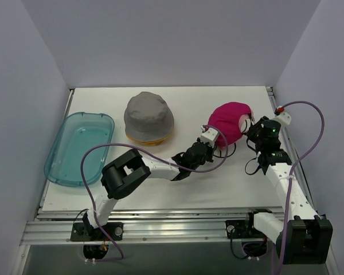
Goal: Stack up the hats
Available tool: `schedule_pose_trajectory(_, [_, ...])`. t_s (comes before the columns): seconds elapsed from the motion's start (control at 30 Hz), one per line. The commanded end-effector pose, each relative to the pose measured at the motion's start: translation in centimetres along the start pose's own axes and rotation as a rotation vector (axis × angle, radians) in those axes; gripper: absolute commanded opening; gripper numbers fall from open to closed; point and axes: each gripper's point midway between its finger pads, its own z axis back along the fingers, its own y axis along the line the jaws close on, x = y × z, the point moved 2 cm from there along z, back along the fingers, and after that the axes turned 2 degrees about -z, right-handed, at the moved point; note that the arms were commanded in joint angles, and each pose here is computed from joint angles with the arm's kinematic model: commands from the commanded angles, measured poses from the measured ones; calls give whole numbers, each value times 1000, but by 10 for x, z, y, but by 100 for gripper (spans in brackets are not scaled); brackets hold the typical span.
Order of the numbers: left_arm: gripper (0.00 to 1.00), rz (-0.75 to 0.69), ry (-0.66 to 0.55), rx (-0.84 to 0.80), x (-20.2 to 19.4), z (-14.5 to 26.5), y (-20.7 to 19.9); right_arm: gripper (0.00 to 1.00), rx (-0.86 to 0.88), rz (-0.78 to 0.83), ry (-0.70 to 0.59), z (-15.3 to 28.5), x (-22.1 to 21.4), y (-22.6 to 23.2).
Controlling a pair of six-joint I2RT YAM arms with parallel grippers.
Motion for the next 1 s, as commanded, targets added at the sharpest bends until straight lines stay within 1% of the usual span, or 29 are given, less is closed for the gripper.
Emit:
schedule_pose_trajectory(0.0, [9,25,-60,-16,11,-1,-5,16,-4,-6,-31,-5,7,-3])
schedule_pose_trajectory(0.07, [7,26,-48,-23,7,-1,-6,16,-9,-7,-28,-7,6,-4])
schedule_pose_trajectory(0.23, [8,20,-31,-28,-3,-1,-6,16,-31,-6,-25,-11,10,-8])
schedule_pose_trajectory(0.3, [12,15,-25,-50,-5,0,-10,15,-40,-3,-32,-10,12,-9])
schedule_pose_trajectory(0.33, [16,9,-23,-56,-7,0,-10,16,-43,-4,-36,-10,13,-10])
schedule_pose_trajectory(0.37, [24,5,-20,-60,-8,1,-13,16,-45,-5,-37,-10,13,-11])
schedule_pose_trajectory(0.47, [31,-7,-9,-40,-13,6,-10,18,-43,-7,-35,-10,13,-12])
schedule_pose_trajectory(0.5, [36,-8,-8,-34,-13,7,-8,19,-36,-10,-33,-10,13,-11])
schedule_pose_trajectory(0.53, [37,-1,-21,-27,-6,10,-7,23,-33,-11,-29,-9,12,-11])
schedule_pose_trajectory(0.6, [41,0,-13,-22,-9,19,-3,34,-29,-15,-32,-8,14,-11])
schedule_pose_trajectory(0.63, [43,14,-34,-28,3,24,-5,43,-33,-21,-34,-8,14,-12])
schedule_pose_trajectory(0.67, [45,11,-22,-22,-1,31,-1,45,-32,-23,-35,-7,14,-12])
schedule_pose_trajectory(0.77, [49,26,-55,-35,20,47,-5,47,-25,-32,-27,-9,14,-13])
schedule_pose_trajectory(0.8, [49,22,-45,-31,17,53,-3,47,-18,-33,-21,-11,13,-12])
schedule_pose_trajectory(0.83, [50,27,-61,-37,29,60,-5,46,2,-35,-6,-12,11,-10])
schedule_pose_trajectory(0.97, [50,42,-85,-24,49,81,0,46,4,-36,-3,-19,12,-15])
